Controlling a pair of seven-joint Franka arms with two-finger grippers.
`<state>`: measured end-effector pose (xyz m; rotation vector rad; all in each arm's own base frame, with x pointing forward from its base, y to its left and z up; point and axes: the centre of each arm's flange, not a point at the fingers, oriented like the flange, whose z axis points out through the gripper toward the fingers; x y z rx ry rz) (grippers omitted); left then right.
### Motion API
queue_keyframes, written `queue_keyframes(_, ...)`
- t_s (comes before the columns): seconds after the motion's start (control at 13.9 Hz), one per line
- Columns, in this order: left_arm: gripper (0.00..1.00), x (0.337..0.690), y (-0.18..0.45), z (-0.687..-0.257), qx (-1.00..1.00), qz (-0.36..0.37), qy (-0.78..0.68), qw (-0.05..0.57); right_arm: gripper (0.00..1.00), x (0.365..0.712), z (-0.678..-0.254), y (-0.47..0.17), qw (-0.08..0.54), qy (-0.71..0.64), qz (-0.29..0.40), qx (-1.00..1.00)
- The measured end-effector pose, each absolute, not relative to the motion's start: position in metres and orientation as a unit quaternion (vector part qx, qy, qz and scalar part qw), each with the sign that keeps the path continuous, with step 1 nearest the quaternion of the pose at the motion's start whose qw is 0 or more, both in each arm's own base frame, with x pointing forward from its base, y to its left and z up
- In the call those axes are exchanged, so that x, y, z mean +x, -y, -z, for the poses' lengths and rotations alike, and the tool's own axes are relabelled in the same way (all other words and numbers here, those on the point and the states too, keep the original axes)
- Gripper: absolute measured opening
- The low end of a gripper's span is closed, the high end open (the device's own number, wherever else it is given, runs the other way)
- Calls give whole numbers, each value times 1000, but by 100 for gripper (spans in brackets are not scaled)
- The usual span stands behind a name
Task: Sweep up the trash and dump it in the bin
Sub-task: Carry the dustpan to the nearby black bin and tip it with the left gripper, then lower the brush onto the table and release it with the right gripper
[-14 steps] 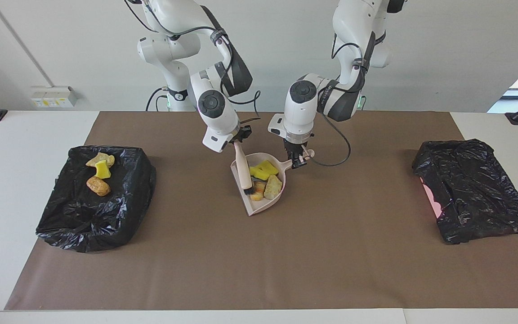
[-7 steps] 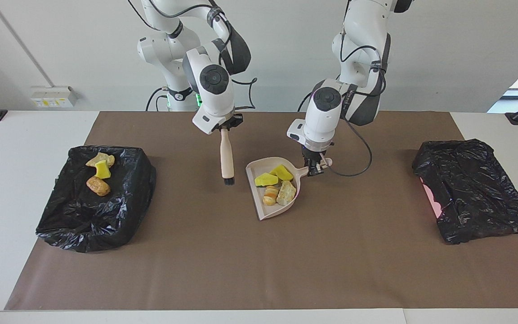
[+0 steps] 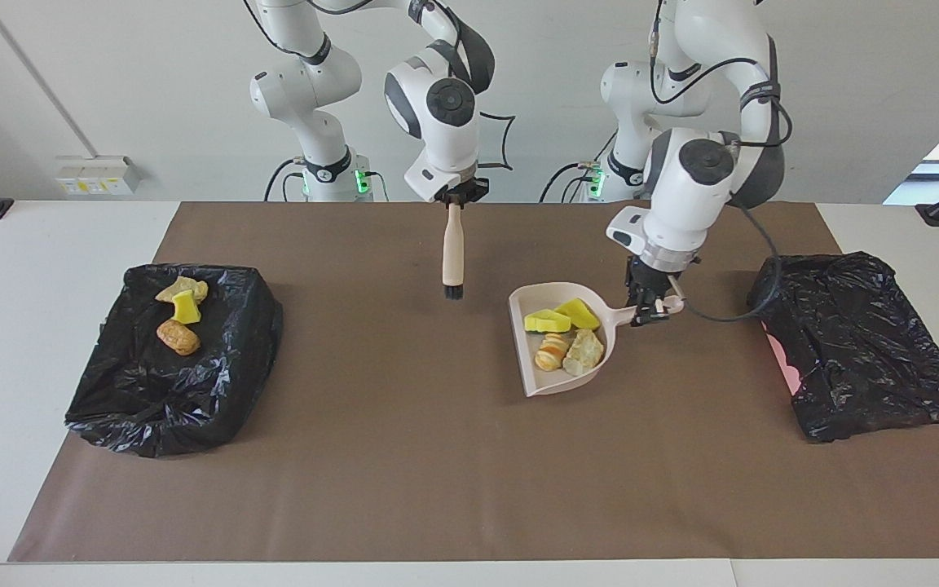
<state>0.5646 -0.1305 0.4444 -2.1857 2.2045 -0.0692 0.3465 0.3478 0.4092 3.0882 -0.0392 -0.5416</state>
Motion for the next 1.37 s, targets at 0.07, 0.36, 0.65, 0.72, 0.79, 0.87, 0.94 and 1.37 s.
queue_keyframes(0.07, 32, 570, 93, -460, -698, 26, -715, 16, 26, 331, -400, -354, 4, 12, 164, 986)
queue_keyframes(0.36, 32, 581, -53, -517, -666, 47, -744, 28, 26, 280, -338, -358, 5, -1, 132, 991)
queue_keyframes(0.65, 32, 565, -201, -541, -676, 61, -732, 59, 26, 258, -314, -354, 11, -10, 126, 992)
queue_keyframes(0.72, 32, 555, -238, -545, -689, 61, -719, 67, 26, 257, -315, -354, 10, -12, 125, 992)
queue_keyframes(0.79, 32, 548, -266, -549, -701, 61, -706, 75, 26, 256, -314, -354, 11, -15, 125, 992)
queue_keyframes(0.87, 32, 542, -291, -554, -712, 55, -694, 93, 26, 256, -314, -354, 10, -19, 126, 992)
queue_keyframes(0.94, 32, 539, -310, -560, -715, 41, -688, 117, 26, 256, -314, -354, 10, -21, 126, 992)
queue_keyframes(1.37, 32, 545, -356, -578, -686, -75, -680, 248, 66, 264, -323, -358, 2, -19, 120, 993)
